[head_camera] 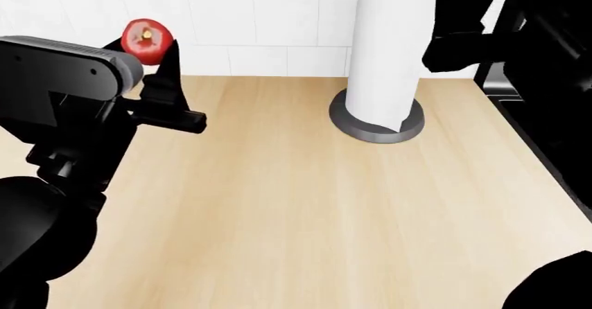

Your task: Pick the brussel sprout, cherry from the counter and place them in the cabinet. Then close the cabinet.

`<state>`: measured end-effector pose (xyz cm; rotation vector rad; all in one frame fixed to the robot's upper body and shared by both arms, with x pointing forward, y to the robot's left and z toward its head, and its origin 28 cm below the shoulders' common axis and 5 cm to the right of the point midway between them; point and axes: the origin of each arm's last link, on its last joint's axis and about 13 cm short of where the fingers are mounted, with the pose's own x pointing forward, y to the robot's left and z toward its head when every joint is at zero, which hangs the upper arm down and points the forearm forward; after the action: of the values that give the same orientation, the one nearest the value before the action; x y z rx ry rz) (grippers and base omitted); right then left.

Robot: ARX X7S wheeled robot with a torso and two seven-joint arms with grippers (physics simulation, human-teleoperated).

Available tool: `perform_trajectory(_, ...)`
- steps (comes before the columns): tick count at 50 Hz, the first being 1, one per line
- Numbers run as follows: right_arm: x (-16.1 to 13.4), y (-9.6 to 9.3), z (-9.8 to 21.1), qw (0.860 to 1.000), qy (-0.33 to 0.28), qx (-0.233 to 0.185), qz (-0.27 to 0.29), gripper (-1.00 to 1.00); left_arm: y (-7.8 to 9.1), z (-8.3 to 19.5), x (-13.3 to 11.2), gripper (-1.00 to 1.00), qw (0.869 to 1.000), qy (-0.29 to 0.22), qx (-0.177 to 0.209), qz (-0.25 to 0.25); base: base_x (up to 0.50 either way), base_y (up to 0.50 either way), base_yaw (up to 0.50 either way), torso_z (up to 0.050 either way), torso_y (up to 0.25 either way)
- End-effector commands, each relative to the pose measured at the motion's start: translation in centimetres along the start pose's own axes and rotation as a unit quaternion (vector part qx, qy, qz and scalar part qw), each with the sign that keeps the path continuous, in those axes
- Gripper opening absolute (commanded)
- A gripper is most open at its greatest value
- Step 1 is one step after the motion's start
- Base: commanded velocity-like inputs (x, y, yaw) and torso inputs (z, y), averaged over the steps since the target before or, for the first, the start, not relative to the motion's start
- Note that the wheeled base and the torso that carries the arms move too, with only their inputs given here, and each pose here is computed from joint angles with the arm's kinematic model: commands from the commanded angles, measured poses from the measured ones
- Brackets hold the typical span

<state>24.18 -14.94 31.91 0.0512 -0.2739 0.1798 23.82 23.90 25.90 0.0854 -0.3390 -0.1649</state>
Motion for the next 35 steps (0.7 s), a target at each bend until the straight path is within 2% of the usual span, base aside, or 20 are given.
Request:
perform_trajectory(1,-1.6,-0.4,-0.9,1.000,0.006,0.004,0.002,1.00,0.0,0.2,-0.3,-1.00,1.000,-0.005,-0.006,0.010,0.00,0.00,0.00,0.000,0.000)
perform_trajectory(5,-1.7,-0.4,-1.0,1.000,0.008,0.003,0.004,1.00,0.1,1.2,-1.0,-1.00,0.999,-0.029,-0.013,0.021,0.00,0.00,0.00,0.000,0.000)
perform_trajectory(9,-1.7,-0.3,-1.0,1.000,0.009,0.001,0.004,1.00,0.0,3.7,-2.3,-1.00,0.997,-0.070,-0.029,0.023,0.00,0.00,0.00,0.000,0.000)
perform_trajectory(16,-1.7,-0.2,-0.8,1.000,0.008,-0.001,0.006,1.00,-0.3,7.9,-3.6,-1.00,0.991,-0.130,-0.023,0.026,0.00,0.00,0.00,0.000,0.000)
perform_trajectory(25,-1.6,-0.2,-0.7,1.000,0.007,0.000,0.006,1.00,-0.5,12.5,-4.0,-1.00,0.980,-0.195,-0.010,0.033,0.00,0.00,0.00,0.000,0.000)
perform_trajectory(35,-1.7,0.0,-0.6,1.000,0.007,-0.001,0.009,1.00,-0.6,16.3,-3.1,-1.00,0.970,-0.238,0.003,0.038,0.00,0.00,0.00,0.000,0.000)
